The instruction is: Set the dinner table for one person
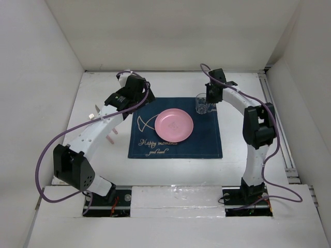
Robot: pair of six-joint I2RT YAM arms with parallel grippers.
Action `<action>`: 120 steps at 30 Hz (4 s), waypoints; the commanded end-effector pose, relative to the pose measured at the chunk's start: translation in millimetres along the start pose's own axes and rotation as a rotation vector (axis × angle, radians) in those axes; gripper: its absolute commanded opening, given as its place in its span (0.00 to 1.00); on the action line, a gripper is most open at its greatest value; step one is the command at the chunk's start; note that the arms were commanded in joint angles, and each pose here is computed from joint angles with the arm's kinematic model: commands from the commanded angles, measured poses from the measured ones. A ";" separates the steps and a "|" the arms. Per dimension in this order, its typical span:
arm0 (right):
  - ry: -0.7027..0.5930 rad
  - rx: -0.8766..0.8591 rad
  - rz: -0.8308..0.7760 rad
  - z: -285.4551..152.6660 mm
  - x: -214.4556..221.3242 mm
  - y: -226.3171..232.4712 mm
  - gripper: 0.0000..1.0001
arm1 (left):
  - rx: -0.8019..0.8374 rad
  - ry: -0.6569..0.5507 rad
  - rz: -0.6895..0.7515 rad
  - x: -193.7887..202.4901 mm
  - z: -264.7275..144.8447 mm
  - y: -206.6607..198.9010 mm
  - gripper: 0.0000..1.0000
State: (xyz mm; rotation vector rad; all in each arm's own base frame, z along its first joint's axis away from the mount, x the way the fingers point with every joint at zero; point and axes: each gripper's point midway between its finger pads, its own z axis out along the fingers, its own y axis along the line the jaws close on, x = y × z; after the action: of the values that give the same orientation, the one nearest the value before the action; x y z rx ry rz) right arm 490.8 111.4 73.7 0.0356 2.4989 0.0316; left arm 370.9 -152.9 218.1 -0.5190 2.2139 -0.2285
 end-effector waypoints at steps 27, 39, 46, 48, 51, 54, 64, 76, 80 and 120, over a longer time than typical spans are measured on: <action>-0.217 0.023 0.004 -87.8 -69.3 -14.5 0.59 | -0.217 0.062 -0.217 7.7 25.4 72.3 0.99; -0.354 -0.223 -0.132 -173.7 -16.2 78.8 0.64 | -0.469 0.196 -0.408 25.5 84.3 186.2 0.99; -0.414 -0.327 -0.173 -210.9 0.4 111.2 0.64 | -0.546 0.249 -0.423 38.4 113.0 212.0 0.98; -0.424 -0.340 -0.177 -217.1 0.5 114.2 0.64 | -0.557 0.263 -0.420 41.4 121.3 213.5 0.96; -0.433 -0.350 -0.180 -222.5 0.7 116.8 0.64 | -0.581 0.272 -0.412 46.0 127.6 218.4 0.88; -0.445 -0.345 -0.180 -229.5 0.5 115.6 0.64 | -0.596 0.286 -0.417 55.6 129.6 222.7 0.74; -0.479 -0.350 -0.172 -246.2 -2.8 112.4 0.64 | -0.597 0.362 -0.403 83.5 146.3 228.3 0.15; -0.544 -0.307 -0.136 -288.4 -6.9 82.6 0.64 | -0.391 0.187 -0.304 9.7 124.6 162.4 0.00; -0.583 -0.292 -0.113 -313.5 -5.2 56.6 0.64 | -0.262 0.066 -0.231 -30.4 82.9 103.5 0.00; -0.682 -0.207 -0.046 -387.1 -3.7 -15.7 0.64 | 0.367 0.525 0.151 286.8 -4.0 -209.2 0.00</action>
State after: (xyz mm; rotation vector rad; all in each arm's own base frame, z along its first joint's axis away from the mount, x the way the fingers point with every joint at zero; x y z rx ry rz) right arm 258.9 86.4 379.4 -0.0696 1.8301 0.2011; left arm 260.1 -448.6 69.9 -0.1144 2.6512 -0.6379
